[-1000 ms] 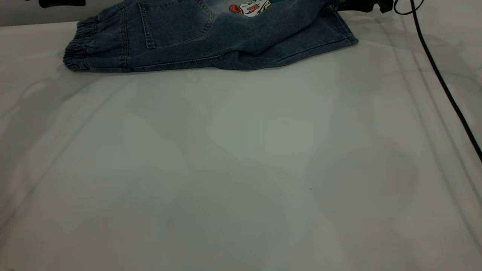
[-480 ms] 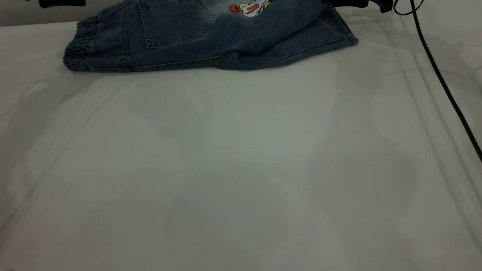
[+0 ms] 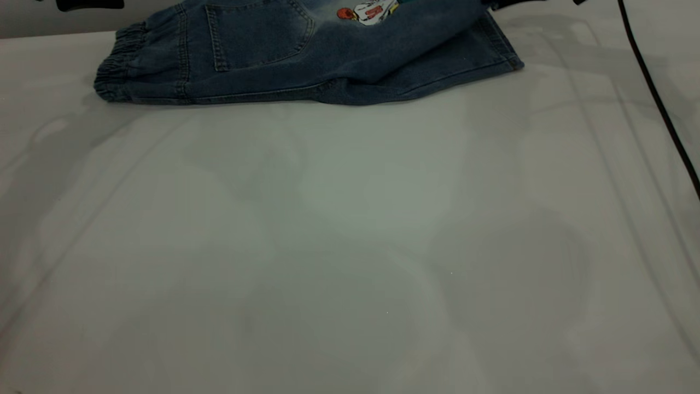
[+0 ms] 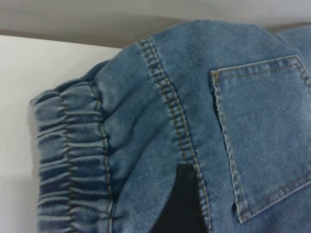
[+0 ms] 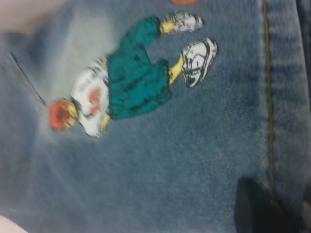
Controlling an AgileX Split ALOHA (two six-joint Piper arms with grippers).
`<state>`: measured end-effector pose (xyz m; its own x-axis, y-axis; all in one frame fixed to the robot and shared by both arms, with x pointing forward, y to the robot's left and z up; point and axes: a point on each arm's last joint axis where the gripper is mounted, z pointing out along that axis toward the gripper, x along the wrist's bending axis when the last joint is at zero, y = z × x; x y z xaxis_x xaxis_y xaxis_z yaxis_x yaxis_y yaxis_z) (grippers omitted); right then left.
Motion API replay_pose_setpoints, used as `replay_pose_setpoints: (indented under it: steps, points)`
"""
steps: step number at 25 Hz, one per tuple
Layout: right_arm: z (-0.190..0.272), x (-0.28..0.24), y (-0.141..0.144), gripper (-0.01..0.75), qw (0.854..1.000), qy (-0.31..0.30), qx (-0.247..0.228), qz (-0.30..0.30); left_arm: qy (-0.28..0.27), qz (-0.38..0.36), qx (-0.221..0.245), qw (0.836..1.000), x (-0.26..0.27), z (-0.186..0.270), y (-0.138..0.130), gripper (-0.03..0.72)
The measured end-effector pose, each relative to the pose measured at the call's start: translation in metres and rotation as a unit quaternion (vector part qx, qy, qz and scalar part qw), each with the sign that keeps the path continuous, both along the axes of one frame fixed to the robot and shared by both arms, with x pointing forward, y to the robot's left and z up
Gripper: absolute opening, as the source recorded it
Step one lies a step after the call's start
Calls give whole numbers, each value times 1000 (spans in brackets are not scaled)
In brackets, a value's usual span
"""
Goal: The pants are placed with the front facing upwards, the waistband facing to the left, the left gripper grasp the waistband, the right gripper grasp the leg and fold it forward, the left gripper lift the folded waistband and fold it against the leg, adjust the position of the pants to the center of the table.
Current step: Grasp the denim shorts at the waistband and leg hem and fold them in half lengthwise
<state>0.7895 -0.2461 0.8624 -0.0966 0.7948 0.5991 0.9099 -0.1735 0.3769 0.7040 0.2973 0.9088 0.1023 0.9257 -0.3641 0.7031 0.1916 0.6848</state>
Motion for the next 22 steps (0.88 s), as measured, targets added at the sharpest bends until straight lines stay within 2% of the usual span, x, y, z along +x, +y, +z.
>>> replay_pose_setpoints:
  steps: [7, 15, 19, 22]
  points:
    - [-6, -14, -5, 46, 995, 78, -48, 23, 0, -1, -1, 1000, 0, 0, 0, 581]
    - [-15, -33, -16, 46, 975, 179, -122, 58, 1, -4, -4, 1000, 0, 0, -1, 581]
    - [-8, -29, -16, 54, 977, 166, -123, 60, 2, -14, -13, 1000, -1, 1, -3, 581]
    - [8, -22, -15, 101, 981, 137, -123, 56, 3, -17, -16, 1000, -1, 1, -4, 581]
